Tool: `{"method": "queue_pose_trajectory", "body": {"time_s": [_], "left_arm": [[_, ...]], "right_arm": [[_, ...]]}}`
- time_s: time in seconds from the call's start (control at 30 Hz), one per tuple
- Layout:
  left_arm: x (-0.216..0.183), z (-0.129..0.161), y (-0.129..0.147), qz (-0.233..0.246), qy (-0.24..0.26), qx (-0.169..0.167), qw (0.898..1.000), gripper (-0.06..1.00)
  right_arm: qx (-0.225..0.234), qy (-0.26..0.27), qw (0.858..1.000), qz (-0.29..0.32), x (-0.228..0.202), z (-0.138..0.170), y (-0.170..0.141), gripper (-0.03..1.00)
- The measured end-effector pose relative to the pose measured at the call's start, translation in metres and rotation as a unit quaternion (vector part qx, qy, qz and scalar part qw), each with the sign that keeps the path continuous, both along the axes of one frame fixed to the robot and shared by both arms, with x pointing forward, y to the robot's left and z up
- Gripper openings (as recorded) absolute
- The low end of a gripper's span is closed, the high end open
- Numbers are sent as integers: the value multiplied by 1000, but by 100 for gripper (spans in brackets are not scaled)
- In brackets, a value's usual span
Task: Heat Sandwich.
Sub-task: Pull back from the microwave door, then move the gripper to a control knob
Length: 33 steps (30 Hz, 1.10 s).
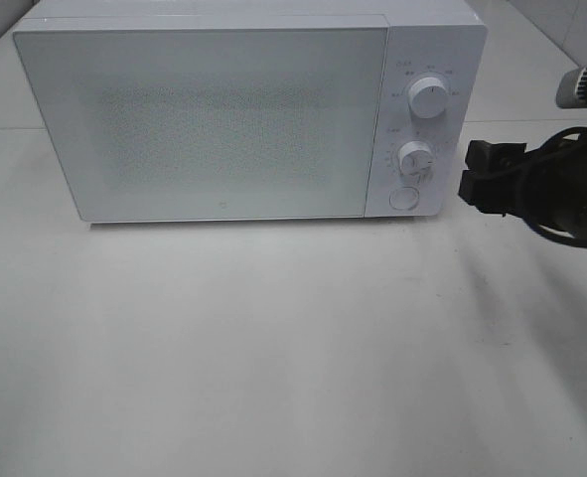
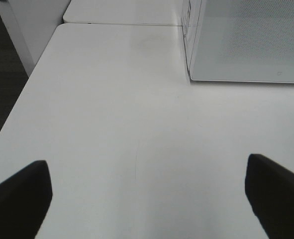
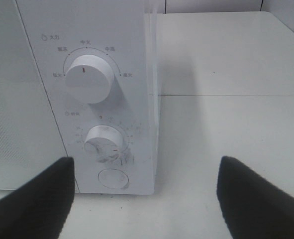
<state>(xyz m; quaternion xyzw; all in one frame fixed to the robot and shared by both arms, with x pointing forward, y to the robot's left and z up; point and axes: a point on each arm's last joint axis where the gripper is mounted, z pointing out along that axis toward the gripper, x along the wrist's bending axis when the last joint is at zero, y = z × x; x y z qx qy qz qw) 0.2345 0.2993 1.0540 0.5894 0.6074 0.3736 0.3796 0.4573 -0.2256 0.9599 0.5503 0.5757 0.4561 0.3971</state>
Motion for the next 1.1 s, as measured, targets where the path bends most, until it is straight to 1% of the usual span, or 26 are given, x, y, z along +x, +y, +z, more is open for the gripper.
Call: {"method": "queue_pose_trajectory", "body": {"time_s": [0.1,0.2,0.43,0.6,1.0,1.1], "left_arm": [[0,0,0,0,0,0,1000,99],[0,0,0,0,0,0,1000,99],[0,0,0,0,0,0,1000,99],[0,0,0,0,0,0,1000,99],[0,0,0,0,0,0,1000,99],[0,0,0,0,0,0,1000,99]], "right_arm": [[-3,-5,1000,1,-1,-3,6,76],[-10,-4,1000,6,-4,-12,20,76],[-6,-1,1000,-16,-10,-23,32,76],[-12,-1,1000,-11,-15,-28,40,76],[-15,-12,1000,-13,-15,-28,41,76],[-16,-31,999,-19,-13,-25,41,76]]}}
